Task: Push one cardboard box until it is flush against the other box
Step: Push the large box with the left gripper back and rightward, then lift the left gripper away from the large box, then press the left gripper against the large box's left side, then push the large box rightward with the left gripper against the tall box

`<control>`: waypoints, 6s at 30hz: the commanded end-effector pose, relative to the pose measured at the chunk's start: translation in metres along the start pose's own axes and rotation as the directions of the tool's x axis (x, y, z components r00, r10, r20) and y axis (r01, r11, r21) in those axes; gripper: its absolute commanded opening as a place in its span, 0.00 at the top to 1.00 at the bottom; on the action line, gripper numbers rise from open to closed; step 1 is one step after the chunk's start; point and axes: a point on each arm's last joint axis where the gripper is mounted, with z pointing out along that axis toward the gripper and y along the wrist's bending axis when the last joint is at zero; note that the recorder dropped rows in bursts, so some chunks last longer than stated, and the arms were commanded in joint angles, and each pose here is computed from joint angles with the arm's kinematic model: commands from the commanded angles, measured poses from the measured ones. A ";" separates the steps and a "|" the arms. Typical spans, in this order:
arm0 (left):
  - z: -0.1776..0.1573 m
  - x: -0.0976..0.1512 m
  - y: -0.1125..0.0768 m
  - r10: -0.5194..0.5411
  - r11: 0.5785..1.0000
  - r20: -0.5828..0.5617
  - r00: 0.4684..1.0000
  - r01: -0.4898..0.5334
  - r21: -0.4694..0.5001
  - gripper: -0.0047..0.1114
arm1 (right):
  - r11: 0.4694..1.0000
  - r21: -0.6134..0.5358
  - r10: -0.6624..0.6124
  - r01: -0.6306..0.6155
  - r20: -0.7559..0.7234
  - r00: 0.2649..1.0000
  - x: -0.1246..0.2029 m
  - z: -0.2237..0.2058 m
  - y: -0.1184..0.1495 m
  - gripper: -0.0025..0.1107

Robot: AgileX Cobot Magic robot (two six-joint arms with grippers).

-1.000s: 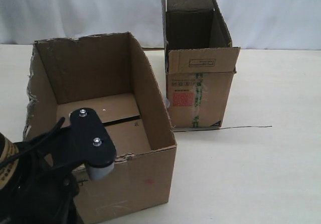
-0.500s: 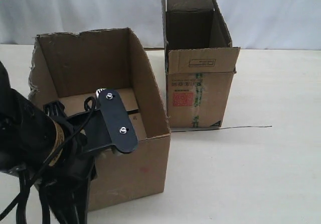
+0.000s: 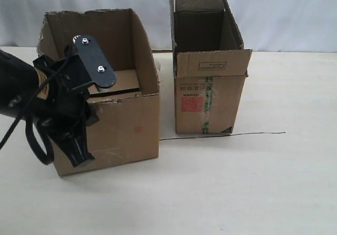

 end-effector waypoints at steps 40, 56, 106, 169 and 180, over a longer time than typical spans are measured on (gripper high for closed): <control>0.061 0.001 0.059 0.052 0.986 0.184 0.982 -0.021 -0.166 0.96 | 1.000 0.003 -0.008 0.008 -0.002 1.000 0.002 0.000 0.000 0.93; -0.009 -0.003 0.058 -0.056 0.976 0.322 0.945 0.120 -0.184 0.96 | 1.000 0.003 -0.008 0.008 -0.002 1.000 0.002 0.000 0.000 0.93; 0.091 0.183 0.306 -0.965 0.245 0.116 0.234 0.965 0.089 0.96 | 1.000 0.003 -0.008 0.008 -0.002 1.000 0.002 0.000 0.000 0.93; 0.179 0.135 0.286 -0.992 0.102 0.118 0.044 0.831 0.548 0.96 | 1.000 0.003 -0.008 0.008 -0.002 1.000 0.002 0.000 0.000 0.93; 0.141 0.129 0.259 -0.935 0.177 -0.173 0.310 0.830 0.530 0.96 | 1.000 0.003 -0.008 0.008 -0.002 1.000 0.002 0.000 0.000 0.93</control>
